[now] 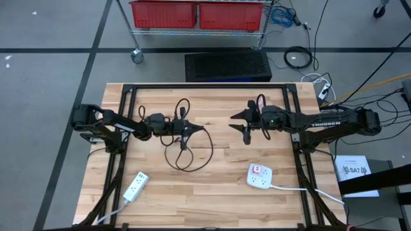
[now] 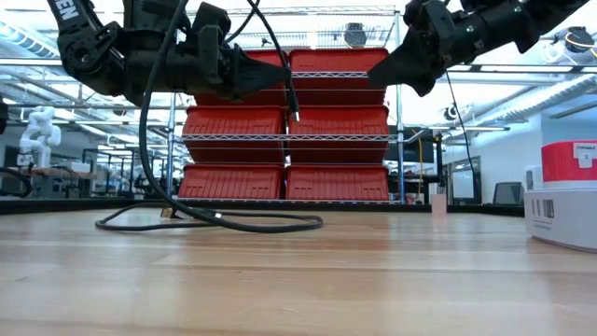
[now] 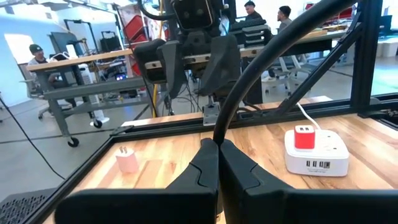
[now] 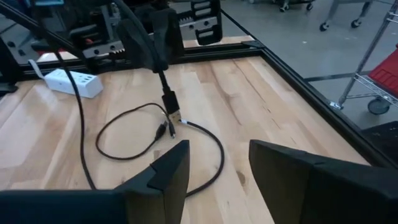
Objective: Insert USB
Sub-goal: Insert the top black USB cable into the red charger adapter
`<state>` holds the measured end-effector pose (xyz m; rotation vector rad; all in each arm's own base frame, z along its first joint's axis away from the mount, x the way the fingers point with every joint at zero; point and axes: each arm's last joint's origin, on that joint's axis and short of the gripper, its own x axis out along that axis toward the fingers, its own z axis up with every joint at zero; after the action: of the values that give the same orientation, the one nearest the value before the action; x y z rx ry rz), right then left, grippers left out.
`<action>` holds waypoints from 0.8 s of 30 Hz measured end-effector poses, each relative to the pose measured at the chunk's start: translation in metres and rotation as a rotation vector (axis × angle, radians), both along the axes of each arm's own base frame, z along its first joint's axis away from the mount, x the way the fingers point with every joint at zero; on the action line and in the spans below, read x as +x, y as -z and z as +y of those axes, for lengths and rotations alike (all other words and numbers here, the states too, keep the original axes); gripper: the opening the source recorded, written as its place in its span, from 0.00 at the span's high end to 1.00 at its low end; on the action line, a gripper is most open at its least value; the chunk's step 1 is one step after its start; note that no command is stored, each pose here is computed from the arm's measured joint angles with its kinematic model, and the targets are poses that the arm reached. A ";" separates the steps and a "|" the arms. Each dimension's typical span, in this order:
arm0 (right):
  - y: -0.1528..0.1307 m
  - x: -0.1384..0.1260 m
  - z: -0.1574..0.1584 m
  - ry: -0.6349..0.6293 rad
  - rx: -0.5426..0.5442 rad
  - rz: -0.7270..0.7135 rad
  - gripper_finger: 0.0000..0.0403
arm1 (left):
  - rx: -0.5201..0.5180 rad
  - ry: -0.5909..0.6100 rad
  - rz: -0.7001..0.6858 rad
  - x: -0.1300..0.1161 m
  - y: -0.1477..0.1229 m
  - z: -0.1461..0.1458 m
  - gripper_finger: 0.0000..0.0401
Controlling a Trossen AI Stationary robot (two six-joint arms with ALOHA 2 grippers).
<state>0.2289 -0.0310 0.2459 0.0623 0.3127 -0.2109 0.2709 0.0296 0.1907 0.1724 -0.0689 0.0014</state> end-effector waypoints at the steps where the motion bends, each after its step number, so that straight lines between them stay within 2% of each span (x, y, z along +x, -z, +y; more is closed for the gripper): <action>1: 0.000 0.000 0.000 0.001 0.000 0.000 0.60 | 0.000 0.000 0.000 0.000 0.000 0.000 1.00; 12: -0.003 0.006 0.004 -0.023 0.004 -0.064 0.60 | -0.001 0.000 -0.002 0.001 -0.001 0.000 1.00; 24: 0.019 0.042 0.007 -0.066 0.017 -0.149 0.60 | -0.015 0.001 -0.003 0.002 -0.003 0.000 1.00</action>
<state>0.2709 -0.0241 0.2270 0.0836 0.1674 -0.1369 0.2734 0.0299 0.1934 0.1571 -0.0717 0.0007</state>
